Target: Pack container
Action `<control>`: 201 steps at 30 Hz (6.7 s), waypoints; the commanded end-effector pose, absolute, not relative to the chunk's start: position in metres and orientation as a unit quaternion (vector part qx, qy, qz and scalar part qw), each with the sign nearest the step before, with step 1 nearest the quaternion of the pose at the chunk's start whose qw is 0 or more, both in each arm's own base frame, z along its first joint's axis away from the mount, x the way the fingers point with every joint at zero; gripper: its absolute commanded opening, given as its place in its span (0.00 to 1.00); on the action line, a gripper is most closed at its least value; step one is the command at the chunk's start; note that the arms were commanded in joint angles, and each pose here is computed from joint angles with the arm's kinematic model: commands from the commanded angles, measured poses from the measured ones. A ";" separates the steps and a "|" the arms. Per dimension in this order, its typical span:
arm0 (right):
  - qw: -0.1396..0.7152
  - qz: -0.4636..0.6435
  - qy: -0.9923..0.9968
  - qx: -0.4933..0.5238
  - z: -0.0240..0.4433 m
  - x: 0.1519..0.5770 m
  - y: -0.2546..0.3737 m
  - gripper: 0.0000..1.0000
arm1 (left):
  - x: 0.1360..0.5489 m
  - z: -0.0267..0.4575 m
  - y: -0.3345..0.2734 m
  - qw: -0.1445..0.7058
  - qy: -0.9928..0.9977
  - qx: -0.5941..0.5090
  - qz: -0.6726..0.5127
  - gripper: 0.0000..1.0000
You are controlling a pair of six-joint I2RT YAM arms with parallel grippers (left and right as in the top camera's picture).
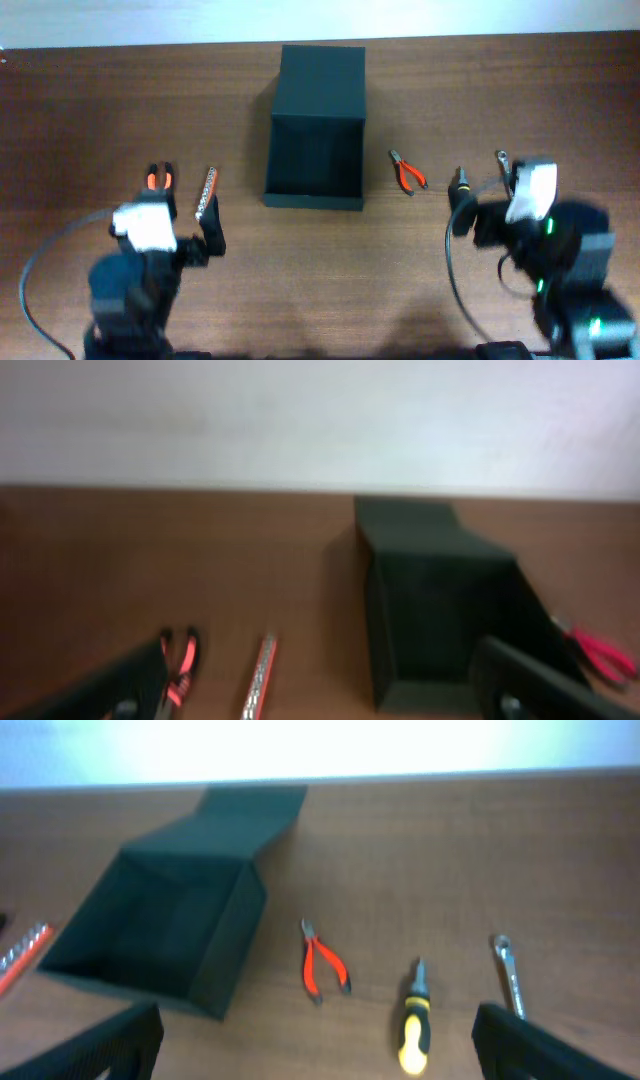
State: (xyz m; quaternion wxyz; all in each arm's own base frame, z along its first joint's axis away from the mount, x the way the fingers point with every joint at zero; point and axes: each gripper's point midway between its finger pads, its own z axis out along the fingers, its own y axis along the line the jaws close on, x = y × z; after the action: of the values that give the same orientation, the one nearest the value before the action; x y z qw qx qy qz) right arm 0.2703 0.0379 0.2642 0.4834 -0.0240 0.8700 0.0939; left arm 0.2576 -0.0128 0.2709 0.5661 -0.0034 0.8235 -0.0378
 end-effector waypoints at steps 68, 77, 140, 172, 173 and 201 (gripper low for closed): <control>-0.018 -0.013 0.999 0.026 0.017 0.380 -0.114 0.74 | 0.356 0.212 0.004 0.293 0.956 0.005 -0.015 0.99; -0.028 -0.009 0.999 0.026 0.013 0.377 -0.113 0.74 | 0.356 0.212 0.004 0.292 0.956 0.005 -0.015 0.99; -0.018 -0.031 0.999 0.035 -0.008 0.376 -0.119 0.28 | 0.345 0.205 0.004 0.267 0.963 0.030 -0.009 0.99; 0.002 -0.006 0.999 0.038 -0.008 0.385 -0.111 0.04 | 0.346 0.206 0.004 0.270 0.962 0.030 -0.009 0.99; 0.008 0.014 0.999 0.041 -0.006 0.388 -0.104 0.04 | 0.346 0.206 0.004 0.269 0.963 0.030 -0.009 0.99; 0.283 0.144 0.927 -0.199 0.296 0.459 0.110 0.04 | 0.352 0.209 0.004 0.283 0.959 0.030 -0.008 0.99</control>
State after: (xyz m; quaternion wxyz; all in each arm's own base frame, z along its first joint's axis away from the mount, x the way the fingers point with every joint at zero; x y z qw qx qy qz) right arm 0.4702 0.0591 0.2494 0.2260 -0.0976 0.9603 0.1310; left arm 0.3482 0.0022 0.2067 0.2791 0.0226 0.9599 -0.0126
